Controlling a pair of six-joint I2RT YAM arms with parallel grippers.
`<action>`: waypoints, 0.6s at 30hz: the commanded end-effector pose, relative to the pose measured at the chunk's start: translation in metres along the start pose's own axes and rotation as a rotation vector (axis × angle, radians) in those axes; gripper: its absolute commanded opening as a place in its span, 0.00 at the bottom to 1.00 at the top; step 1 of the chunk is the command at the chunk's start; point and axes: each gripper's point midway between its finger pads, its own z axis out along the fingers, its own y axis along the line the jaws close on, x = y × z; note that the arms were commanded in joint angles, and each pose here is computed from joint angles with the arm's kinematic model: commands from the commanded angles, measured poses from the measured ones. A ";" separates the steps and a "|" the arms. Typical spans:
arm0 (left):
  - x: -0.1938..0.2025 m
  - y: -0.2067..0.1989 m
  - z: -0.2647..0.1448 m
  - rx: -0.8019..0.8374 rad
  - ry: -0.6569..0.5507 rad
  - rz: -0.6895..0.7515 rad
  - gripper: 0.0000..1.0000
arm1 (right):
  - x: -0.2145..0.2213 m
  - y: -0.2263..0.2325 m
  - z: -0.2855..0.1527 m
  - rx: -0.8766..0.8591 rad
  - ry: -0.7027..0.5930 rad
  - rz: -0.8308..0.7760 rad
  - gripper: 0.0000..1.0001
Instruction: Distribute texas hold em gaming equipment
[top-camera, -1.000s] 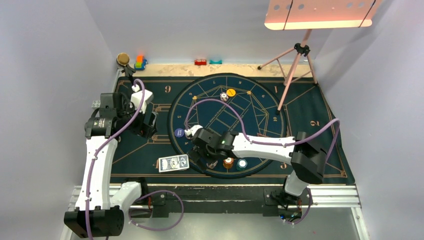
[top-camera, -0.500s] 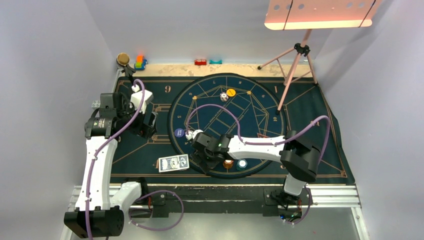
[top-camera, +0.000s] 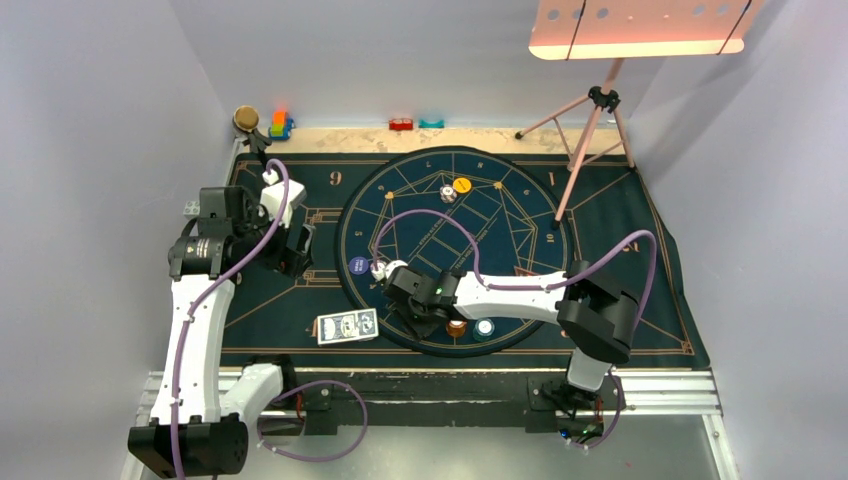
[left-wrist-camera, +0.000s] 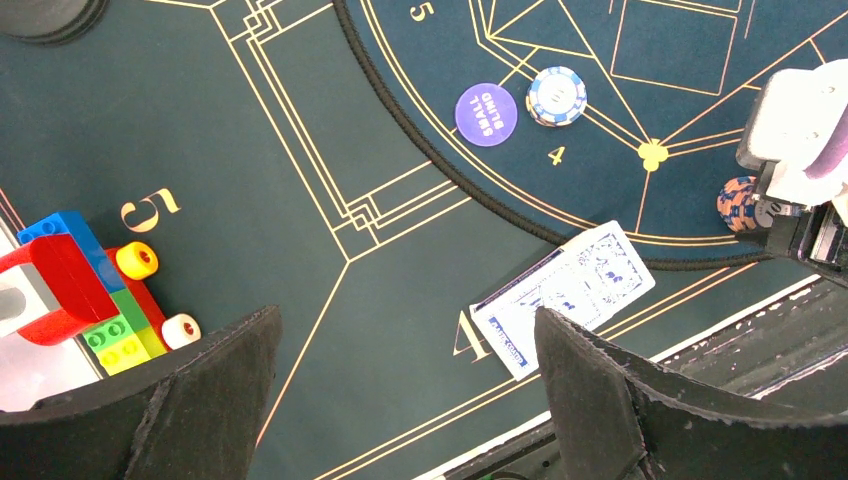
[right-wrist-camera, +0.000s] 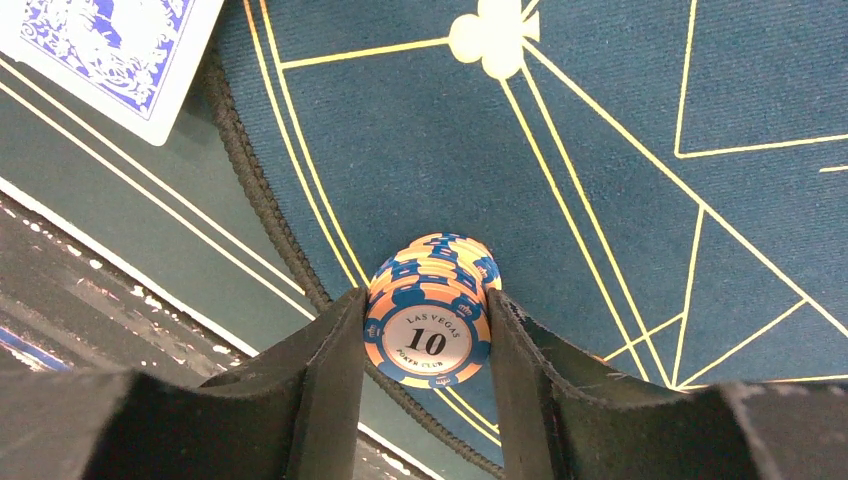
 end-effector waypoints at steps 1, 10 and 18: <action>-0.003 0.002 -0.004 -0.014 -0.016 0.018 1.00 | -0.004 -0.004 0.001 0.031 -0.017 0.005 0.40; -0.009 0.001 -0.004 0.001 -0.028 0.015 1.00 | -0.009 -0.004 0.001 0.038 -0.030 0.005 0.26; -0.010 0.001 -0.005 -0.004 -0.035 0.016 1.00 | -0.022 -0.013 -0.009 0.082 -0.075 0.030 0.04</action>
